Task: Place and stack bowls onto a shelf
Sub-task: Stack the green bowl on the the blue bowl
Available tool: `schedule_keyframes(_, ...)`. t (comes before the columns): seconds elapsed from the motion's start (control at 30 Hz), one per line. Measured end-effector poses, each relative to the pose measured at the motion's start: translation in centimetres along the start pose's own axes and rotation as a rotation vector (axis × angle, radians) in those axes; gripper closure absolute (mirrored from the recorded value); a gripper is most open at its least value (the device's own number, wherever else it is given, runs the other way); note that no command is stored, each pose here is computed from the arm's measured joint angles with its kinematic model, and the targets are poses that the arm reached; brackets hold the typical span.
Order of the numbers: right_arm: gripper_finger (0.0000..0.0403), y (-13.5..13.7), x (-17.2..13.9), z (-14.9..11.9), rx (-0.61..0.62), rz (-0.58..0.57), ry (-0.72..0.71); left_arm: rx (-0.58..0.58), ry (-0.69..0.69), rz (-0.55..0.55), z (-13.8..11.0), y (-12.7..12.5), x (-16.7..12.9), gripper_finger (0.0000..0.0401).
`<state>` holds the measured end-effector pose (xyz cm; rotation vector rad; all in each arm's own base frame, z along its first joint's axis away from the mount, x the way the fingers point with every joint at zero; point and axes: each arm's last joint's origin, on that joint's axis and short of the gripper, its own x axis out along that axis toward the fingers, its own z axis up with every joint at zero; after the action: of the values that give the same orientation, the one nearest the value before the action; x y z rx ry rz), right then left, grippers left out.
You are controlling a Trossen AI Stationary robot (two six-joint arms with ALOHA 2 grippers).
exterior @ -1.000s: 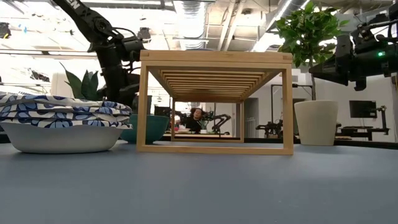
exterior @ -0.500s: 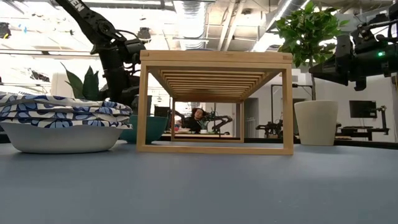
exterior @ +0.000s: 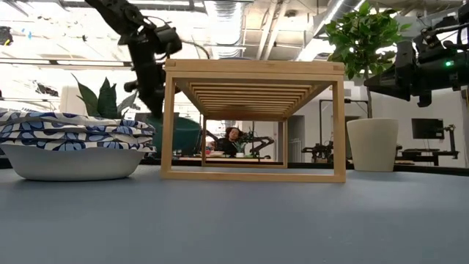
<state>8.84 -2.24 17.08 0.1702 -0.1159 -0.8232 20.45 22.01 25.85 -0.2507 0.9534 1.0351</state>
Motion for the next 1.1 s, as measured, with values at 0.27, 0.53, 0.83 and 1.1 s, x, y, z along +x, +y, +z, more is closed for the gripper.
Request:
schedule_keyframes(0.27, 0.0259, 0.0, 0.0, 0.0, 0.0, 0.0, 0.0, 0.006, -0.163, 0.196, 4.8, 2.1, -3.8, 0.0401)
schedule_keyframes(0.53, 0.0259, 0.0, 0.0, 0.0, 0.0, 0.0, 0.0, -0.014, -0.362, 0.333, 9.3, 4.3, -9.4, 0.0401)
schedule_keyframes(0.83, 0.0259, 0.0, 0.0, 0.0, 0.0, 0.0, 0.0, -0.173, -0.651, -0.064, 12.7, 5.4, -16.0, 0.0401)
schedule_keyframes(1.1, 0.0259, 0.0, 0.0, 0.0, 0.0, 0.0, 0.0, -0.24, -0.668, -0.361, 13.1, 4.9, -17.1, 0.0401)
